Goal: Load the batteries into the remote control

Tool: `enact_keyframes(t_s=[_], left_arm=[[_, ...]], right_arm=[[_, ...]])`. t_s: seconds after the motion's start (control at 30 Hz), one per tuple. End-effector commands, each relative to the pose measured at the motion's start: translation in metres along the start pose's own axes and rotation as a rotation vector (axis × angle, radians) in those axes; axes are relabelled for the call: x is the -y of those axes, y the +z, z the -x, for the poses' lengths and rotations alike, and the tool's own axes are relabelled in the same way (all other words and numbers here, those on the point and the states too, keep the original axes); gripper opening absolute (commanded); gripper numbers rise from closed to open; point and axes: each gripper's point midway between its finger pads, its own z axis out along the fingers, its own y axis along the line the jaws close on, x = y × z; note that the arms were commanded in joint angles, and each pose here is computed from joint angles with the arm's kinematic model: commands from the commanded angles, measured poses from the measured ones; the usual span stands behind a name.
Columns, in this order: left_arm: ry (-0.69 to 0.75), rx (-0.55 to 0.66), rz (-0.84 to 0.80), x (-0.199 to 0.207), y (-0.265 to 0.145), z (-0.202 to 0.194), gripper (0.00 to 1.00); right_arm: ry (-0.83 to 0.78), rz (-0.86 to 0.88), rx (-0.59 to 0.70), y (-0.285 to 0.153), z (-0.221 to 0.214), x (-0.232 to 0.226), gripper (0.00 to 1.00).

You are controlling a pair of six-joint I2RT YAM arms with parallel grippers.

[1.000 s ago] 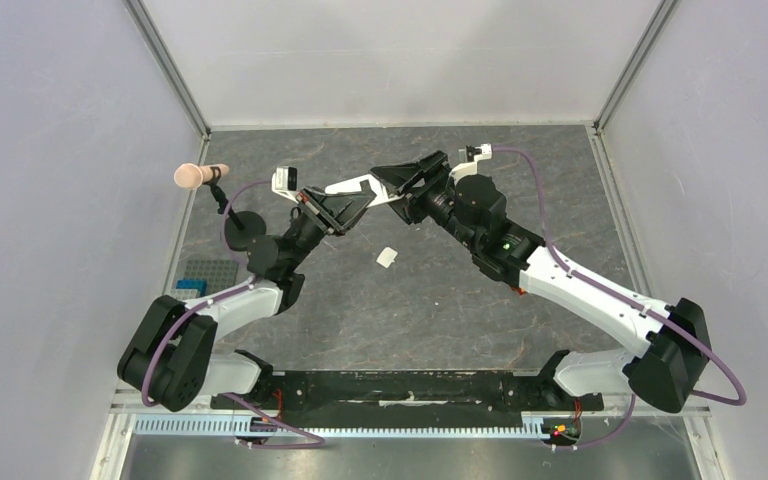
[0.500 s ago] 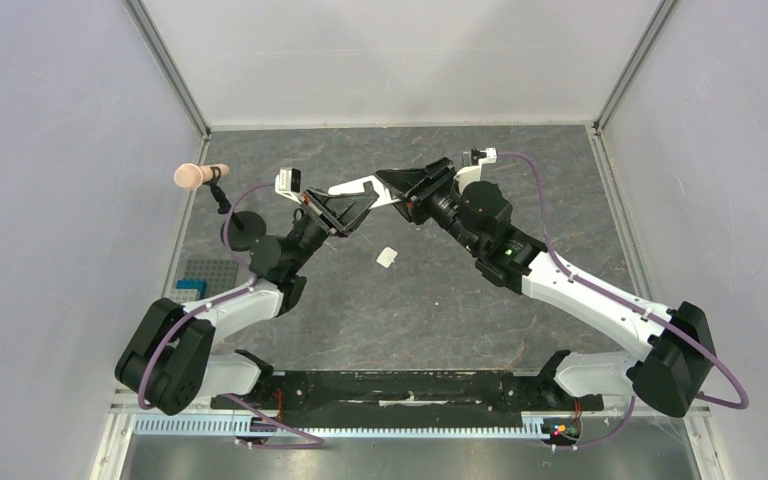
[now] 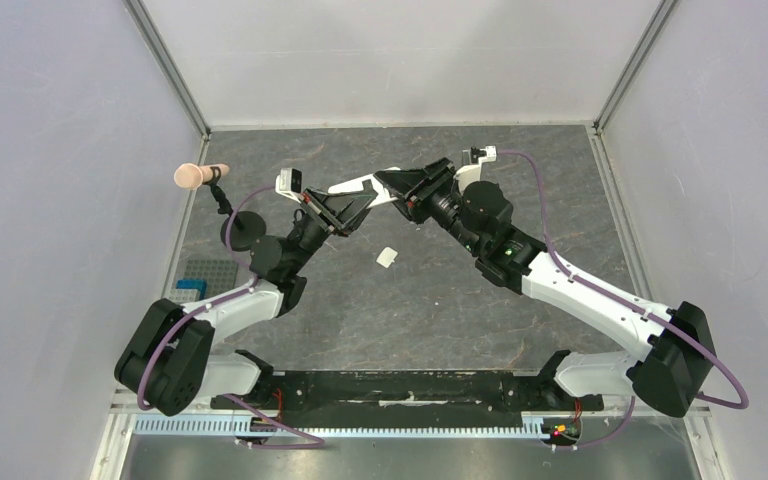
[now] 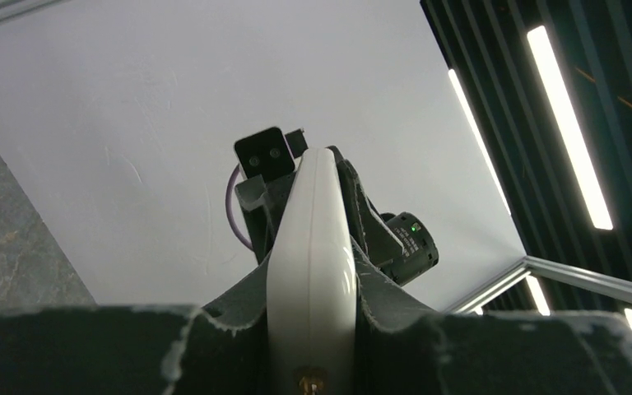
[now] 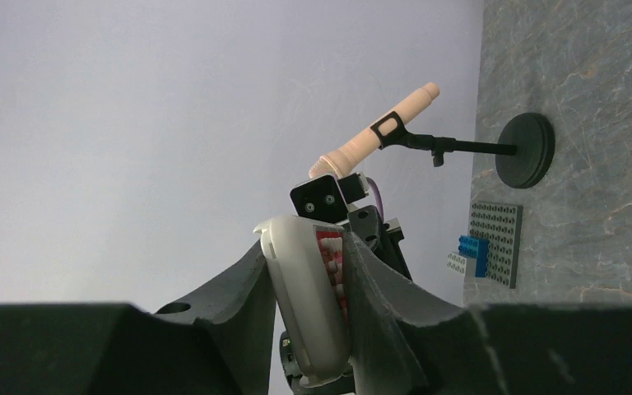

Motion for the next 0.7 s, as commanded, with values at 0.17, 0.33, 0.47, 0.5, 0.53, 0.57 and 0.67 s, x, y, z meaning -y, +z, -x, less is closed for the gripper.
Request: enact_keyframes(t_s=[0.17,0.33,0.47,0.5,0.53,0.57,0.67], left_arm=[[0.036,0.143,-0.045,0.015,-0.009,0.025,0.02],[0.048,0.129,-0.002,0.002,-0.014,0.021,0.02],[0.07,0.109,0.028,-0.005,-0.017,0.017,0.02],[0.079,0.104,0.031,-0.005,-0.017,0.016,0.02],[0.085,0.099,0.039,-0.007,-0.018,0.015,0.02],[0.091,0.095,0.043,-0.007,-0.018,0.014,0.02],[0.112,0.081,0.057,-0.009,-0.019,0.012,0.02]], right_arm=[[-0.111,-0.002,0.037,-0.005,0.012,-0.009,0.76],[-0.165,0.025,0.064,-0.013,0.02,-0.013,0.82],[-0.201,0.034,0.062,-0.015,0.025,-0.012,0.82],[-0.218,0.03,0.057,-0.015,0.025,-0.01,0.82],[-0.234,0.023,0.052,-0.014,0.026,-0.008,0.81],[-0.256,0.012,0.039,-0.012,0.024,-0.004,0.81],[-0.321,-0.026,-0.027,-0.005,0.02,0.014,0.81]])
